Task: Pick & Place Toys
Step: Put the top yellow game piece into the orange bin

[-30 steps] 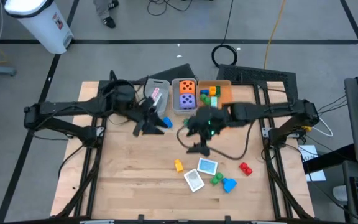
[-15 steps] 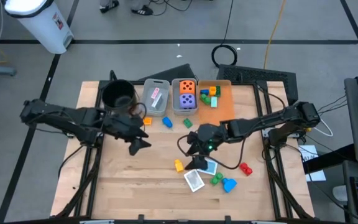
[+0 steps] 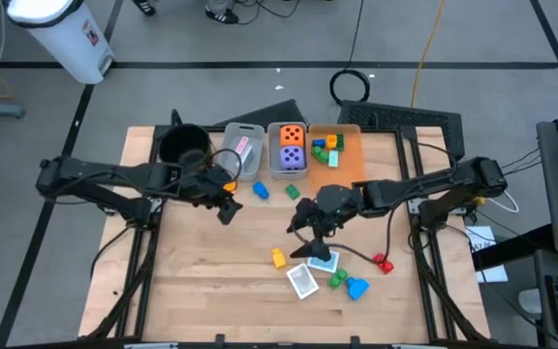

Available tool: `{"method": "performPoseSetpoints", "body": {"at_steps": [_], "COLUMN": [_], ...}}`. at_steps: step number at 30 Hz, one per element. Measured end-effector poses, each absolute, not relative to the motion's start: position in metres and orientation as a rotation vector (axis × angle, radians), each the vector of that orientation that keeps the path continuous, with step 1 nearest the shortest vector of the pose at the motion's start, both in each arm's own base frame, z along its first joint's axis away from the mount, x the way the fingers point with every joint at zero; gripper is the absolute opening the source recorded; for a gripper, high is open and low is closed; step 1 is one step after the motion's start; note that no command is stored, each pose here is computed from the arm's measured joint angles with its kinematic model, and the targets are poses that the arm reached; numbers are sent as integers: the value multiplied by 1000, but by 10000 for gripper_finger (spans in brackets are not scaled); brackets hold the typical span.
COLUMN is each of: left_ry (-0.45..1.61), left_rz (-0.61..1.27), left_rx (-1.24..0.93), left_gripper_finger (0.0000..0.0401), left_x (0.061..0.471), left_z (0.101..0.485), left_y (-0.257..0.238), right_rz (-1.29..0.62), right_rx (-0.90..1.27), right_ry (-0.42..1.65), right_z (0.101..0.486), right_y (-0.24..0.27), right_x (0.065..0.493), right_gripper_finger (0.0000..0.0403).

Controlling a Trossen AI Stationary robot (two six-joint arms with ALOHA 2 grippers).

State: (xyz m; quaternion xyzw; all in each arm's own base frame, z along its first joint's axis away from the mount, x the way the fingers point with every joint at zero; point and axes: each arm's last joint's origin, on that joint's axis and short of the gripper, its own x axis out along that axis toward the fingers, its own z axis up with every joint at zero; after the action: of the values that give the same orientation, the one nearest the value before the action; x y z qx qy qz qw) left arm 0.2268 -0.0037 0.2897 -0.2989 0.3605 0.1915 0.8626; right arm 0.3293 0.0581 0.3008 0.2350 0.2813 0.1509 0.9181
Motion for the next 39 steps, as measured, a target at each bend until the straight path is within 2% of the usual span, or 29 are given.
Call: {"method": "performPoseSetpoints", "body": {"at_steps": [11, 23, 39], "left_ry": [561, 391, 251], "left_rz": [259, 168, 129], "left_rx": [-659, -547, -561], "left_gripper_finger": [271, 271, 271], "left_x": [244, 253, 258], "left_z": [305, 321, 334], "left_y": [-3, -4, -4], "right_rz": [316, 322, 321], "right_rx": [433, 400, 400], "right_ry": [489, 493, 496], "right_z": [325, 325, 325], "right_y": [48, 48, 48], "right_x": [313, 311, 311], "right_gripper_finger": [396, 396, 396]}}
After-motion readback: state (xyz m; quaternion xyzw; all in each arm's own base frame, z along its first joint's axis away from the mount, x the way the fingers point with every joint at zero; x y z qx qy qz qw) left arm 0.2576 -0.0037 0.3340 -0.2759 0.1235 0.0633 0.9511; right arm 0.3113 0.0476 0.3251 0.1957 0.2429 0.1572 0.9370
